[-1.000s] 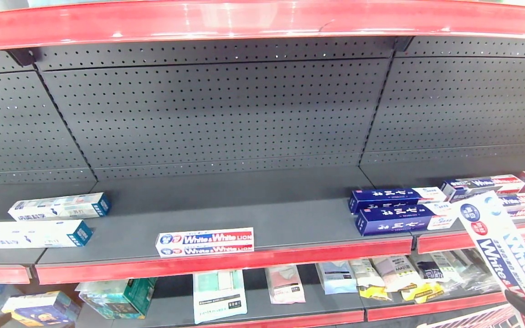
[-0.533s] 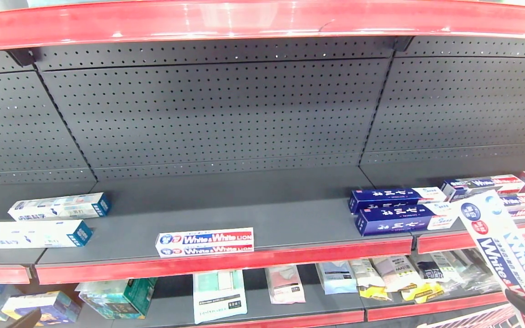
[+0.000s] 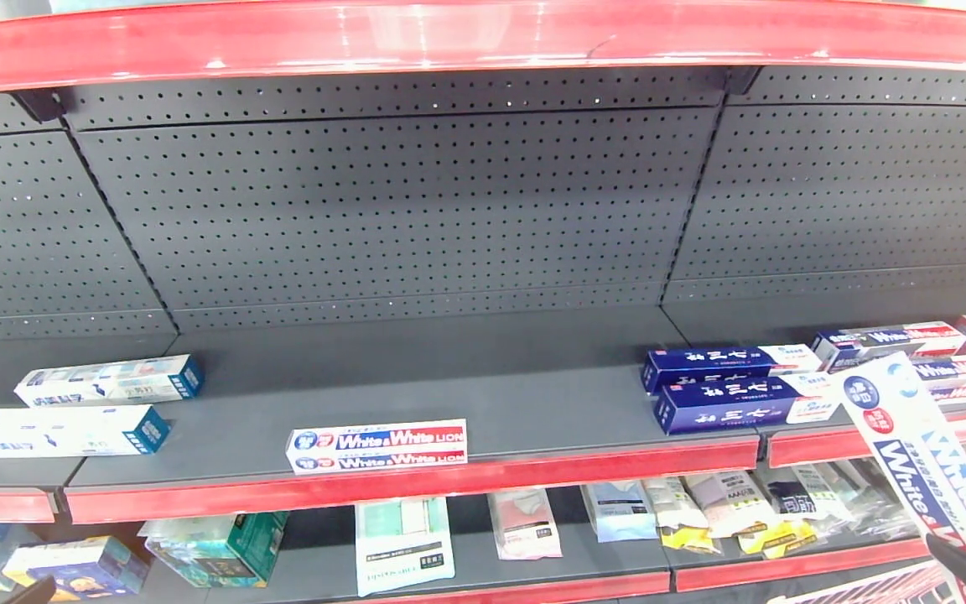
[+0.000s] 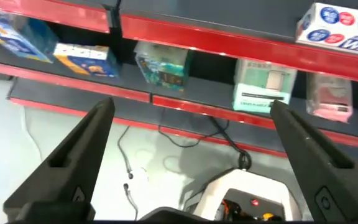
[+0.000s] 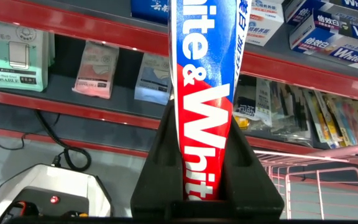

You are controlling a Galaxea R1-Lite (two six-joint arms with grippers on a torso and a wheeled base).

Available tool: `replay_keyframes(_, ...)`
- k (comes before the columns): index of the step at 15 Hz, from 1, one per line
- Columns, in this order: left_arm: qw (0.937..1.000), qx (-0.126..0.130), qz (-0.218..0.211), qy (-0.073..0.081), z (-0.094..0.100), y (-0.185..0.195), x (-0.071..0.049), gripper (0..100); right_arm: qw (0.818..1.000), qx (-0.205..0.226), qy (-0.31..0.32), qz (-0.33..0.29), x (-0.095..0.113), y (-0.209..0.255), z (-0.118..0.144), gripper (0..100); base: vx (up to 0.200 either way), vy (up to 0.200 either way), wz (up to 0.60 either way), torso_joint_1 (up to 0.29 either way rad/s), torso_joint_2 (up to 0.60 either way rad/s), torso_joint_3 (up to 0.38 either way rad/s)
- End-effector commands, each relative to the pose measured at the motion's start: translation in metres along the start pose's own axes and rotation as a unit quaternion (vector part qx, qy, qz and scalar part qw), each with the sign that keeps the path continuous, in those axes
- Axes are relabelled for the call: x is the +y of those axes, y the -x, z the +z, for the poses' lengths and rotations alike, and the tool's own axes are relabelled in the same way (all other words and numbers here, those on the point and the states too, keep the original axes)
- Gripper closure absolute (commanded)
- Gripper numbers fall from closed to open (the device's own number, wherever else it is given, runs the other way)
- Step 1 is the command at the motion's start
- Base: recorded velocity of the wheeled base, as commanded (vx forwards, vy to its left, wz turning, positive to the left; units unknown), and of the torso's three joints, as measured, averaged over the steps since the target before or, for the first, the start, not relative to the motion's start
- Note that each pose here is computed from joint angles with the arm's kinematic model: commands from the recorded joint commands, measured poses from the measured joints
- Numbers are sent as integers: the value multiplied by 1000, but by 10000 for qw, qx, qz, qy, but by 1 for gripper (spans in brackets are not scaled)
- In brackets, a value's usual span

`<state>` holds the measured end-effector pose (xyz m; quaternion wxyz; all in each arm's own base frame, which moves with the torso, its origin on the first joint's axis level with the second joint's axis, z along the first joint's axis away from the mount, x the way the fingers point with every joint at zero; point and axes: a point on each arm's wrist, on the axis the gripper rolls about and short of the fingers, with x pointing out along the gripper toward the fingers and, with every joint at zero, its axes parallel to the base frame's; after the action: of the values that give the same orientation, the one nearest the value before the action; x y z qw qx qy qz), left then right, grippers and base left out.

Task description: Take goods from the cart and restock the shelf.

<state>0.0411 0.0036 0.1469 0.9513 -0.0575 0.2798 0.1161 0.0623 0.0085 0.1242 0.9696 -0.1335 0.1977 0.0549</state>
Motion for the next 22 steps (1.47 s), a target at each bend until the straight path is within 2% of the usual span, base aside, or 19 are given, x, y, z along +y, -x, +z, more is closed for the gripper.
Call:
replay_keyframes(1,9998,41,-203,12,-1,-2,-1,0,10000,47,9,23,0,-1,0,100,0,0,0,0,0,0)
replay_keyframes(4,9991,23,-432,3,3,-6,-4,0,9999,112,16,45,0,-5,3,100,0,0,0,0,0,0)
replay_keyframes(7,9981,-100,-603,-5,-2,-9,-4,0,9997,222,39,76,0,-10,7,100,0,0,0,0,0,0)
replay_keyframes(9,9981,-70,-612,-29,-8,-14,-4,0,9995,168,41,253,-1,-15,19,100,0,0,0,0,0,0)
replay_keyframes(11,9979,-36,-603,-212,-9,-15,-4,0,9994,192,77,282,-3,-22,30,100,0,0,0,0,0,0)
replay_keyframes(12,9975,-36,-608,-359,-10,-15,-4,0,9991,226,187,293,-3,-27,35,100,0,0,0,0,0,0)
replay_keyframes(13,9973,-38,-608,-405,-10,-15,-4,0,9989,240,262,291,-4,-28,36,100,0,0,0,0,0,0)
replay_keyframes(19,9972,-88,-600,-428,-13,-13,-3,0,9979,197,558,281,-4,-28,39,100,0,0,0,0,0,0)
replay_keyframes(22,9972,-58,-595,-448,-14,-14,-3,0,9978,204,558,283,-4,-28,38,100,0,0,600,4,-1,1)
